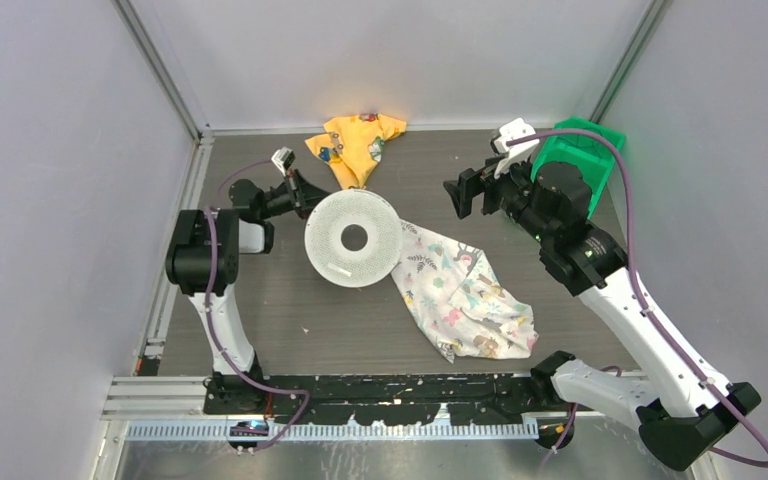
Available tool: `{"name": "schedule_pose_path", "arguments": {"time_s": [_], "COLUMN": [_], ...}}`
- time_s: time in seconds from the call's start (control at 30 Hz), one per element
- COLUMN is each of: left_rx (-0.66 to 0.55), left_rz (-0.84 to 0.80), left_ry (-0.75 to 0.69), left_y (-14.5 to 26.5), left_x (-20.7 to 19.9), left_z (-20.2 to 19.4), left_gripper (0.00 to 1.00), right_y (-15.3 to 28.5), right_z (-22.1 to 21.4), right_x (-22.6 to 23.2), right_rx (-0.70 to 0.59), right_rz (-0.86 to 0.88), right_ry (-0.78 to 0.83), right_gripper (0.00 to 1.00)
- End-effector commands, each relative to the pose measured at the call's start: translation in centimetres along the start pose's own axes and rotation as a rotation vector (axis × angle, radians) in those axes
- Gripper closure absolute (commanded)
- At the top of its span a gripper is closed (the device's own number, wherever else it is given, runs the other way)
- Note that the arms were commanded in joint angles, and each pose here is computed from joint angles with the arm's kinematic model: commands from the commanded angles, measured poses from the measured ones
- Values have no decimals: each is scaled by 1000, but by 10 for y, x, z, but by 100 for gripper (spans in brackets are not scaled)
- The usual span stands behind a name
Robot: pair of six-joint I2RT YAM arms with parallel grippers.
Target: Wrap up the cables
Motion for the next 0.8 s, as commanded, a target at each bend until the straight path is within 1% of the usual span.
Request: {"name": "schedule_pose_path", "arguments": {"time_s": [0.0, 0.17, 0.3, 0.43, 0.53, 0.67, 0.77], "left_rx": [-90, -150, -197, -204, -194, -219, -230], "left_rz": [-4, 34, 131, 193, 180, 155, 156], "left_ry": [25, 82, 72, 67, 70, 118, 149], "left_y": [17, 25, 32, 39, 44, 52, 56], "left_x": [20, 48, 69, 79, 83, 93, 99], "left_z": [19, 30, 34, 39, 44, 49, 48], "left_gripper": [99, 99, 99, 100, 99, 99, 84], "right_y": [-1, 0, 1, 1, 1, 0, 1], "right_z": [9, 11, 11, 12, 11, 9, 8], "right_x": [0, 0, -1, -1, -1, -1, -1], "right_rx": [-51, -55, -51, -51, -48, -40, -36], "right_rz": [11, 15, 12, 14, 13, 13, 7], "right_ry": [-13, -17, -16, -17, -22, -27, -27], "right_gripper": [7, 7, 7, 7, 7, 7, 7]}}
Point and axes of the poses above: each gripper's point midway between its finger pads, its own y axis back along the fingers, its own x axis along the line the jaws close on, z = x × y, the point moved 5 cm from there along y, back along the fingers, and after that the axes turned 15 degrees about y, right-handed, at the moved point
